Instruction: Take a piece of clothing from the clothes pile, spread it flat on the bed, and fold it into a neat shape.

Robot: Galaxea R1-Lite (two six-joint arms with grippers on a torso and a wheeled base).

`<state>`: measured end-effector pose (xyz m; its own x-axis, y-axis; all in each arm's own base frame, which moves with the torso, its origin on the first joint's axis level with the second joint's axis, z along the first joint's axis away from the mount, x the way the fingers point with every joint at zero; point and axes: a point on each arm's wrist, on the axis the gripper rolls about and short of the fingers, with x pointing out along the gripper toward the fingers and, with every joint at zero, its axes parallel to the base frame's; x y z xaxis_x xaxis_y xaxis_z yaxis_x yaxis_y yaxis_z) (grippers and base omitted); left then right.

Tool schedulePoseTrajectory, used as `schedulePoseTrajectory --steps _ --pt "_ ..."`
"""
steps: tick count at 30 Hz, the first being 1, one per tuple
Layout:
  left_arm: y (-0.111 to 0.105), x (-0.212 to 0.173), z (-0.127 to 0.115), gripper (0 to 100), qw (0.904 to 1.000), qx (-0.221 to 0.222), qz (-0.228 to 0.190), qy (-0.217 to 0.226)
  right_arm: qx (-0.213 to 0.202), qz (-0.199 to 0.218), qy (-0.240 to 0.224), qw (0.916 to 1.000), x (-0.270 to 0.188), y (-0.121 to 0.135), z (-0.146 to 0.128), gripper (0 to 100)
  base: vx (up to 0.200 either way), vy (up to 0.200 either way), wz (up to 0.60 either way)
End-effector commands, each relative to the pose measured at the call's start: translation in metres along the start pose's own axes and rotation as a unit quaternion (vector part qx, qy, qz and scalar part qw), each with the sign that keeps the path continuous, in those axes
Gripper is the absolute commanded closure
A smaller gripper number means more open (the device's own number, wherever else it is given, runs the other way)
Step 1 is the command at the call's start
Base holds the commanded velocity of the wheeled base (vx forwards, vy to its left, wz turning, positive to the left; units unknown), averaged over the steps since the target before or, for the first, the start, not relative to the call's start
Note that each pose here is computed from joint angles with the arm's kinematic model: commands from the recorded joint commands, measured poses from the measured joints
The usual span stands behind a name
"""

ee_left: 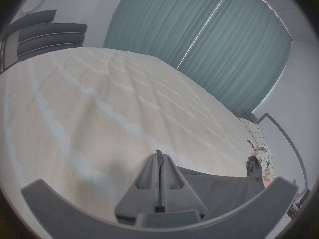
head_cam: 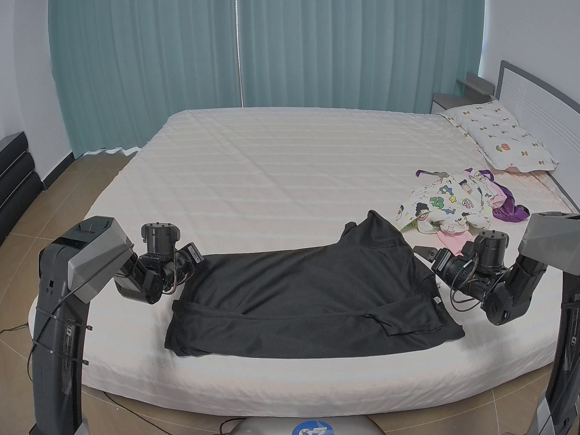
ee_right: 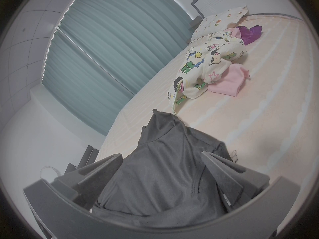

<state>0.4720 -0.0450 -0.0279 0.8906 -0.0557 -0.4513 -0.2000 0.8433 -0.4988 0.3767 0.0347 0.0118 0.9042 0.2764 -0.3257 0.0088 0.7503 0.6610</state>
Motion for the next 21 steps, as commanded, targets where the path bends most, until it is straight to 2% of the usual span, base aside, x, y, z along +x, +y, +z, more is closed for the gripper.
schedulePoseTrajectory --steps 1,3,8,14,18,21 --pt "-0.009 -0.014 0.019 100 0.9998 -0.002 -0.005 -0.02 -0.012 -0.015 -0.027 0.9994 0.028 0.009 0.006 0 0.0 0.0 0.0" --pt "-0.01 -0.02 0.019 100 0.9998 -0.002 -0.004 -0.018 -0.018 -0.022 -0.032 0.9991 0.039 0.013 0.014 0 0.0 0.0 0.0" --pt "-0.014 -0.026 0.019 100 0.9999 -0.001 -0.006 -0.016 -0.03 -0.036 -0.008 0.9989 0.062 0.025 0.017 0 0.0 0.0 0.0" --pt "-0.019 -0.03 0.02 100 0.9998 0.001 -0.01 -0.016 -0.099 -0.086 0.005 0.9913 0.106 0.035 0.013 0 0.0 0.0 0.0" --pt "-0.019 -0.031 0.019 100 0.9998 0.001 -0.007 -0.016 -0.102 -0.087 -0.003 0.991 0.121 0.039 0.015 0 0.0 0.0 0.0" --pt "-0.016 -0.031 0.016 100 0.9999 0.001 -0.001 -0.014 -0.101 -0.091 -0.005 0.9907 0.137 0.029 0.01 0 0.0 0.0 0.0"
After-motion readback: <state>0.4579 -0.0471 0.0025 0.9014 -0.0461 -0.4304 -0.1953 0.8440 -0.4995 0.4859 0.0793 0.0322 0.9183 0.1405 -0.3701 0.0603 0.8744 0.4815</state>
